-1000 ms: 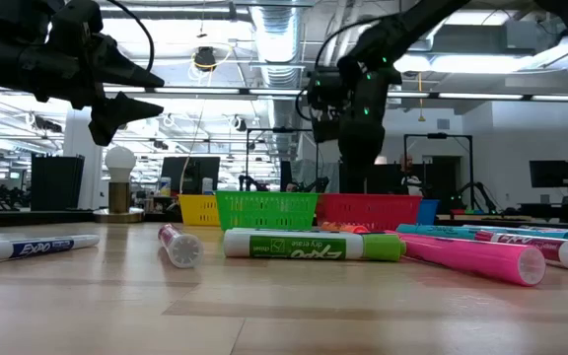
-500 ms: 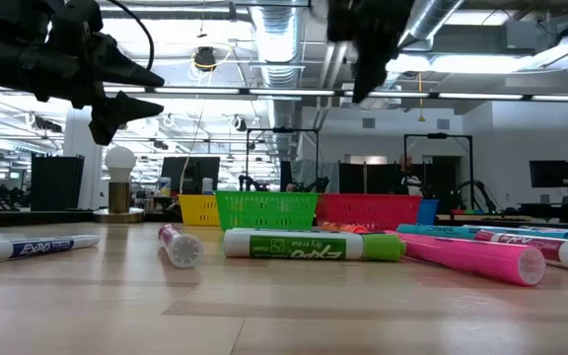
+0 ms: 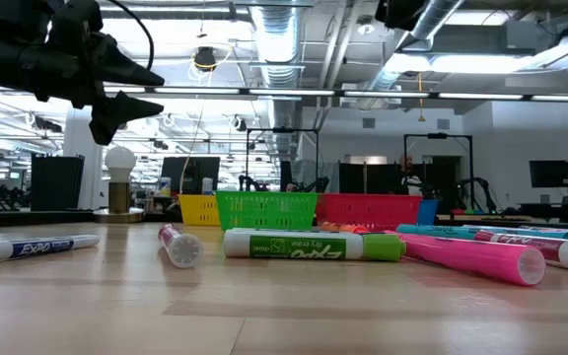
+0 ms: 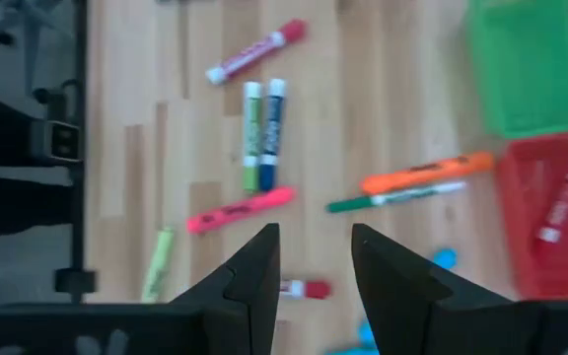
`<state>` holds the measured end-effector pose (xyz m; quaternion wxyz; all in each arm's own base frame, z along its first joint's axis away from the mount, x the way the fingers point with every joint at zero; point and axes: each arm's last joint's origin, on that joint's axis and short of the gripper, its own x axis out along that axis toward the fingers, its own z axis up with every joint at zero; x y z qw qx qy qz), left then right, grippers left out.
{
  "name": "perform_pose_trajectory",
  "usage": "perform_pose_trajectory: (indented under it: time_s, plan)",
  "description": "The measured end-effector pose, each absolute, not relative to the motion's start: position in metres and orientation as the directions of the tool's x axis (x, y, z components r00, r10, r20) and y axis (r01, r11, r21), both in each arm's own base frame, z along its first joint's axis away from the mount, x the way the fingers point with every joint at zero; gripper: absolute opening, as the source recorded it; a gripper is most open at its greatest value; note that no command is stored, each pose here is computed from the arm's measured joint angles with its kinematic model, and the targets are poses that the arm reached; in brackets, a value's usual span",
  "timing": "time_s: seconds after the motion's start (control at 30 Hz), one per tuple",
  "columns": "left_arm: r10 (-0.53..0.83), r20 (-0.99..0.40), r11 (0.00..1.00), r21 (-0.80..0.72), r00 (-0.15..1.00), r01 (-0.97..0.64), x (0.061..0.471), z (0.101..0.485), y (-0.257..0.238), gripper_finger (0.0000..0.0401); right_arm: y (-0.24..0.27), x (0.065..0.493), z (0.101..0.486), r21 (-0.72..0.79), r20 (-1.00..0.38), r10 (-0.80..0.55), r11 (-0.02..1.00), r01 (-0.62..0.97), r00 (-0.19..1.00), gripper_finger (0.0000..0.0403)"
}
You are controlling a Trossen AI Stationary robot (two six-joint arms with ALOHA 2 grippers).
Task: Pick & Place Markers
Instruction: Put the small green marker pen into the red bin
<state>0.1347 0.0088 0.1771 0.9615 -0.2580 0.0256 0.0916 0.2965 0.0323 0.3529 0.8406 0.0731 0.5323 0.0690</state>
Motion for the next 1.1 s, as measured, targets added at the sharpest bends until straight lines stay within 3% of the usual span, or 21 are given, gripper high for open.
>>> perform_pose_trajectory:
  time_s: [0.23, 0.4, 0.7, 1.1]
  plan:
    - [0.163, -0.089, 0.850, -0.492, 0.983, -0.186, 0.135, 0.178, 0.009, 0.0209, 0.046, 0.304, 0.342, 0.202, -0.904, 0.178, 0.979, 0.022, 0.388, 0.0118]
    - [0.162, -0.089, 0.850, -0.493, 0.983, -0.185, 0.135, 0.178, 0.009, 0.0209, 0.037, 0.311, 0.328, 0.213, -0.925, 0.132, 0.957, 0.197, 0.357, 0.0118]
    - [0.163, -0.087, 0.850, -0.493, 0.983, -0.185, 0.135, 0.178, 0.009, 0.0209, 0.015, 0.335, 0.252, 0.181, -0.970, 0.087, 0.882, 0.435, 0.227, 0.0118]
    - [0.163, -0.087, 0.850, -0.493, 0.983, -0.185, 0.135, 0.178, 0.009, 0.0209, 0.001, 0.359, 0.167, 0.106, -0.994, 0.088, 0.826, 0.553, 0.060, 0.0118]
